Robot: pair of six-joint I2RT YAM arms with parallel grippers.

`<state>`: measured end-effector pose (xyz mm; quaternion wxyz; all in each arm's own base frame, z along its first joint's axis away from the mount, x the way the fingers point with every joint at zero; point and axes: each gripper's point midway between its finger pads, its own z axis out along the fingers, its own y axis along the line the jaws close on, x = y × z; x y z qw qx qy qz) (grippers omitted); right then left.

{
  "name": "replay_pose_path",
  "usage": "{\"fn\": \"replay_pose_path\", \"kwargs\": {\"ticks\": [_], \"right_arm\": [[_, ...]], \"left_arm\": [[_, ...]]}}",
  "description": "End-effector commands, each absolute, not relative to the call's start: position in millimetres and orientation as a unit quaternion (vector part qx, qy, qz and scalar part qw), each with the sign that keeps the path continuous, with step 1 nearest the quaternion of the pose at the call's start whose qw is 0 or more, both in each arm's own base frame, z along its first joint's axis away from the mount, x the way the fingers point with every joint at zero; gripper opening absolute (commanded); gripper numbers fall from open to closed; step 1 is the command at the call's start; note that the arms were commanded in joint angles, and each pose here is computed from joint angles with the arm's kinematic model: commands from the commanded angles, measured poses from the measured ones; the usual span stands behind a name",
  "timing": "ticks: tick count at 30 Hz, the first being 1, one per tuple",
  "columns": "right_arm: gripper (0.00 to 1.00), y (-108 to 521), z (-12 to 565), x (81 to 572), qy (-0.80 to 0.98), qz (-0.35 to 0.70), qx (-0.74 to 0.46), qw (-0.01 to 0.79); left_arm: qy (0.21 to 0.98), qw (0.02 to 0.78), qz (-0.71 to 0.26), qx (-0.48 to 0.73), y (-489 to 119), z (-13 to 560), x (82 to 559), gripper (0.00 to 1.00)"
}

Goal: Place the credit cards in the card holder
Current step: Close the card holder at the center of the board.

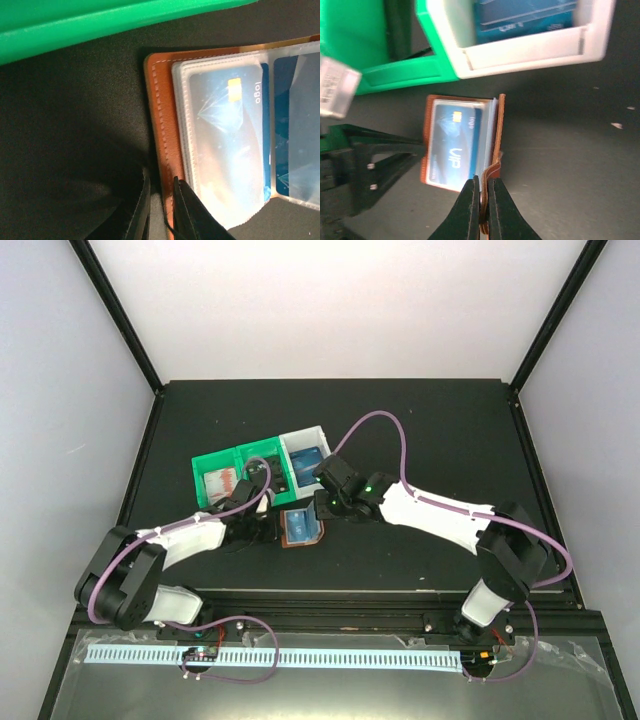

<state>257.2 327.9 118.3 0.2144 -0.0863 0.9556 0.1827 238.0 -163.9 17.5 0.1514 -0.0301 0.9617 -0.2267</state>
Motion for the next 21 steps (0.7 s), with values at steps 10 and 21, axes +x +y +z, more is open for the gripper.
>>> {"fn": "replay_pose_path", "kwargs": {"ticks": [10, 21], "right_arm": [[0.10, 409, 145, 246, 0.884, 0.411, -0.108, 0.193], [0.38, 411, 138, 237, 0.865, 0.458, -0.094, 0.182]], "left_arm": [[0.960, 0.155, -0.233, -0.025, -169, 15, 242, 0.15], [0.955, 0.166, -0.244, -0.031, -170, 21, 243, 0.16]]}}
